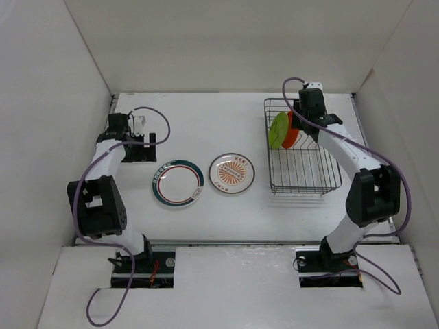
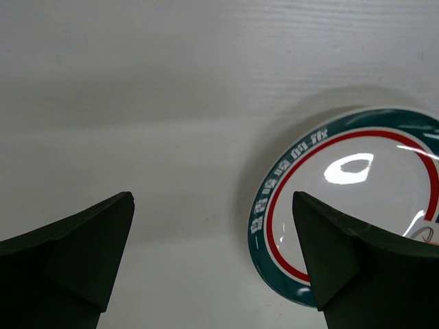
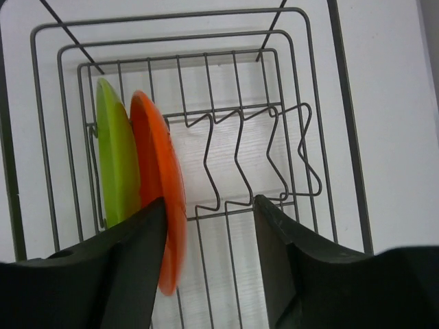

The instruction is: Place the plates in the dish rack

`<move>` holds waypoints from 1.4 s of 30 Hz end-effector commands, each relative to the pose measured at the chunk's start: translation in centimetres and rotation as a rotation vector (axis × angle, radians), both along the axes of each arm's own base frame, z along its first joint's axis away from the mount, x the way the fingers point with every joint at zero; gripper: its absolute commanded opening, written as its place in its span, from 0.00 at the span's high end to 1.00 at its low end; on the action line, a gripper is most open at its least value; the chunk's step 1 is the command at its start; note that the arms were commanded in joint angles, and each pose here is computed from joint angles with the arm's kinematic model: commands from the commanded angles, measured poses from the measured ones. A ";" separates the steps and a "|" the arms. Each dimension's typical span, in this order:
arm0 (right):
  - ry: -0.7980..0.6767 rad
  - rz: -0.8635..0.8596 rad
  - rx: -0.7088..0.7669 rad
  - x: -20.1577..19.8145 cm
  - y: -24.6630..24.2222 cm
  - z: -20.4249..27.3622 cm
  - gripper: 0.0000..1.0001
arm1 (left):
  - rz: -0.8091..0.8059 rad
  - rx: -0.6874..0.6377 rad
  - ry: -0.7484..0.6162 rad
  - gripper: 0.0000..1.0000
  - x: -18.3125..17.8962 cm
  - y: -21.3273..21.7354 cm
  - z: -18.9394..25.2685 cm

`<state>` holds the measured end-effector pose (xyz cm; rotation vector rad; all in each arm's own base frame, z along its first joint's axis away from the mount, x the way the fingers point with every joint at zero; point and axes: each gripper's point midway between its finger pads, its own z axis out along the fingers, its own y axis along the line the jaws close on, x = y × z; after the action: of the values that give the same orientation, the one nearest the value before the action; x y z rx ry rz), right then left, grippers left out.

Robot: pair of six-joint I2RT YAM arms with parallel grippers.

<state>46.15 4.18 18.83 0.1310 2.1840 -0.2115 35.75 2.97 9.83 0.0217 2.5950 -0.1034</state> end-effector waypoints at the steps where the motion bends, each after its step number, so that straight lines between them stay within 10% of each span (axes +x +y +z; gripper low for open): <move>1: -0.073 -0.011 -0.006 1.0 0.6 2.6 0.40 | -0.049 -0.051 -0.054 0.00 -1.1 -0.8 1.1; 5: -0.119 -0.023 0.022 0.4 0.6 4.9 0.39 | -0.064 -0.123 -0.022 0.00 -2.6 -1.3 0.2; 13: -0.219 0.003 0.065 -2.6 0.4 10.9 0.01 | -0.164 -0.207 0.069 0.07 -4.7 -2.9 -2.3; 23: -0.326 0.527 0.236 -7.3 11.2 14.6 0.01 | -0.246 -0.286 0.206 0.23 -5.3 -3.5 -5.7; 34: -0.279 0.609 0.246 -7.6 14.1 12.8 0.01 | -0.277 -0.371 0.279 0.85 -5.3 -4.5 -7.4; 42: -0.237 0.713 0.299 -7.6 16.4 10.4 0.01 | -0.288 -0.399 0.254 1.00 -4.8 -3.7 -6.0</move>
<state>38.55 18.38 29.26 -0.3532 1.9310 0.4101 30.64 -1.50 2.78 0.1973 2.7749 -0.7723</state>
